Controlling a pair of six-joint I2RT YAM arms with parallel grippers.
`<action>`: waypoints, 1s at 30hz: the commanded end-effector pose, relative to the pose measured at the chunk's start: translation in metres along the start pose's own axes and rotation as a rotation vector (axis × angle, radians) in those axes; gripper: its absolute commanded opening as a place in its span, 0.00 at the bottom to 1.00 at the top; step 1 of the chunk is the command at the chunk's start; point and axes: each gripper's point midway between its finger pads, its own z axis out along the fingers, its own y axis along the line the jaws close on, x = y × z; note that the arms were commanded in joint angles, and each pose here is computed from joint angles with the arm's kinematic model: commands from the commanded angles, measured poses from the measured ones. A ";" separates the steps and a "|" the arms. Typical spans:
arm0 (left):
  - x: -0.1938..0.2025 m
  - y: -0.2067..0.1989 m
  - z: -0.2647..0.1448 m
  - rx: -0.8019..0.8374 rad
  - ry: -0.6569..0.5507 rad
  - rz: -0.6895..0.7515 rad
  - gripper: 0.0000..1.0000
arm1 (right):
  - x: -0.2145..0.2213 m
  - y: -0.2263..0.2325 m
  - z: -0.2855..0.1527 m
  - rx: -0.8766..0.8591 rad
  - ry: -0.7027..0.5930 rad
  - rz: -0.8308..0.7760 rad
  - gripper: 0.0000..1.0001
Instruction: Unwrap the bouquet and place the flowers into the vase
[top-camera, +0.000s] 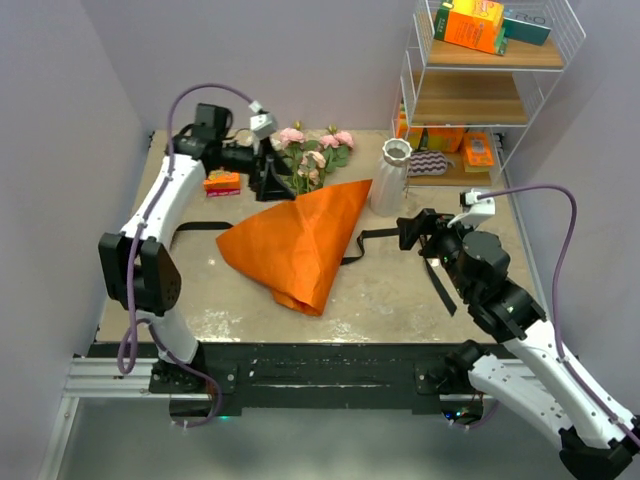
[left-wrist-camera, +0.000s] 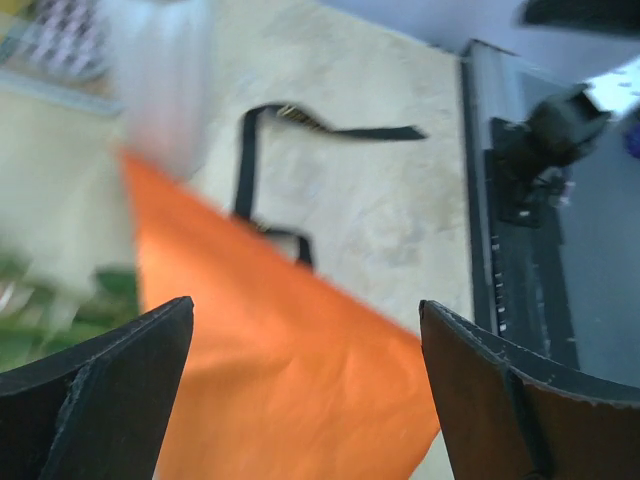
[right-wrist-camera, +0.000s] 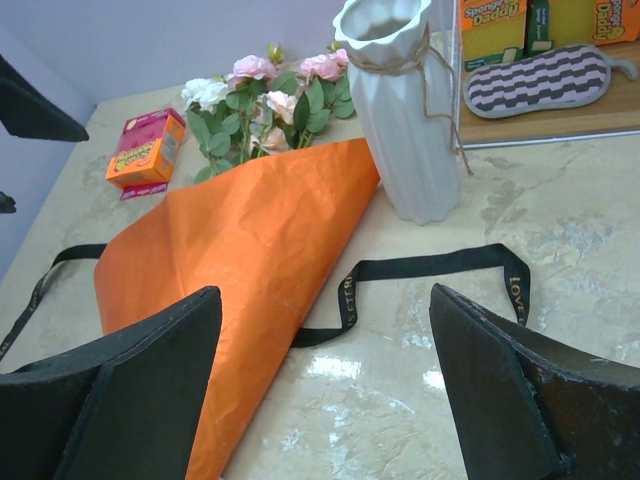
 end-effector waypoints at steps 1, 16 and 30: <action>0.067 0.040 -0.063 -0.115 0.060 -0.078 0.99 | -0.014 0.010 -0.001 -0.033 -0.030 -0.001 0.88; 0.202 0.068 -0.104 -0.073 0.125 -0.258 0.99 | -0.007 0.018 0.008 -0.066 -0.011 0.009 0.88; 0.239 0.056 -0.118 -0.084 0.235 -0.253 0.76 | -0.005 0.023 0.012 -0.082 -0.005 0.022 0.86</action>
